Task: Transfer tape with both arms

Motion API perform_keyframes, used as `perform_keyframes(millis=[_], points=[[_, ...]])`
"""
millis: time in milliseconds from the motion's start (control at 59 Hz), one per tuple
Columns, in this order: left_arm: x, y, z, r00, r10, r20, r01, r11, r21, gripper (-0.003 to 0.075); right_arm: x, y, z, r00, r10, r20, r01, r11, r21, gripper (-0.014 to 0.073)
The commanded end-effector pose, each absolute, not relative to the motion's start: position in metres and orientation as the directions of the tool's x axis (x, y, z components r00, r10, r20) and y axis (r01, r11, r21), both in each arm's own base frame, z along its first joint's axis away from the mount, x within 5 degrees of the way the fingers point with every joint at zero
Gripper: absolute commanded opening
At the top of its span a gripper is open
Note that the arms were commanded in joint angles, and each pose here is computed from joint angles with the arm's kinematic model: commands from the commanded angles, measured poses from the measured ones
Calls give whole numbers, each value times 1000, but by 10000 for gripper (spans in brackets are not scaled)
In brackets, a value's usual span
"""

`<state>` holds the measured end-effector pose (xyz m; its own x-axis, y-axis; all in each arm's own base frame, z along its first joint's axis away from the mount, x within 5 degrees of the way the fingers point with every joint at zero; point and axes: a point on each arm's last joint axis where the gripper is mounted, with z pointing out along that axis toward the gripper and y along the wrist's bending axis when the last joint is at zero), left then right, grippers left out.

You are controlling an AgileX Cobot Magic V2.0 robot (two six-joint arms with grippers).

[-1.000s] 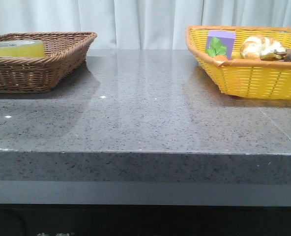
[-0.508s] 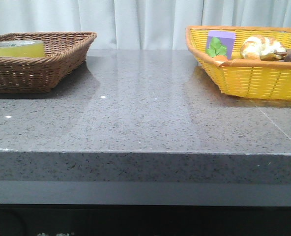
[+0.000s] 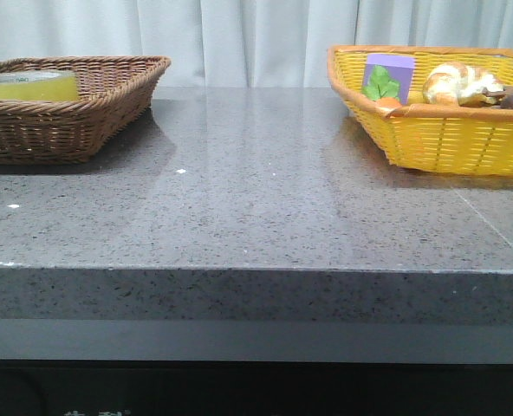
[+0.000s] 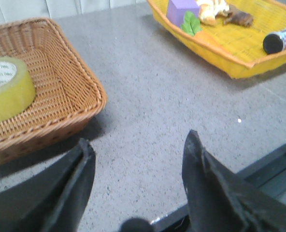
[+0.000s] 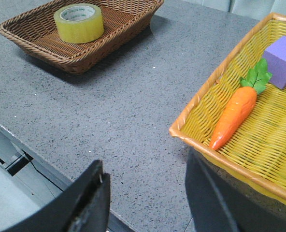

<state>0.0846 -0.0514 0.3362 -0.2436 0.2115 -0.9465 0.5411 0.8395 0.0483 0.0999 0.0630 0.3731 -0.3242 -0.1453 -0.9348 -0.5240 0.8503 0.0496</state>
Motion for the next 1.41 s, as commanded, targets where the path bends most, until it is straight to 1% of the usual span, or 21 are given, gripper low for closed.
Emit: perform_keyframes(millis=[0, 51, 102, 136, 322, 390, 441, 492, 1153, 1271, 1390], points=[[87, -52, 353, -155, 141, -978, 530, 847, 38, 401, 101, 62, 387, -244, -110, -963, -518, 855, 34, 387], [87, -52, 353, -152, 146, -977, 528, 848, 44, 375, 101, 61, 386, -246, -118, -962, -516, 856, 28, 375], [87, -52, 353, -152, 148, -977, 528, 848, 46, 336, 101, 61, 386, -250, -121, -961, -516, 856, 27, 343], [87, -52, 353, -151, 149, -977, 527, 848, 48, 301, 100, 61, 385, -254, -123, -959, -516, 856, 27, 307], [87, -51, 353, -141, 169, -976, 522, 850, 71, 78, 100, 61, 383, -273, -135, -952, -516, 856, 27, 24], [87, -51, 353, -135, 181, -974, 519, 851, 86, 13, 100, 61, 383, -274, -136, -952, -516, 856, 27, -67], [88, -50, 353, -130, 187, -974, 517, 851, 95, -20, 100, 61, 383, -274, -136, -952, -516, 856, 27, -120], [88, -50, 353, -128, 191, -973, 515, 851, 99, -20, 100, 61, 383, -274, -135, -952, -516, 856, 27, -111], [87, -49, 351, -130, 195, -972, 516, 851, 102, -20, 100, 61, 383, -274, -134, -952, -516, 856, 28, -115], [84, -42, 346, -128, 180, -975, 463, 881, 102, -20, 100, 61, 383, -273, -134, -953, -516, 856, 28, -115], [74, -29, 331, -106, 151, -983, 374, 922, 101, -20, 100, 61, 383, -273, -134, -953, -516, 856, 28, -115]])
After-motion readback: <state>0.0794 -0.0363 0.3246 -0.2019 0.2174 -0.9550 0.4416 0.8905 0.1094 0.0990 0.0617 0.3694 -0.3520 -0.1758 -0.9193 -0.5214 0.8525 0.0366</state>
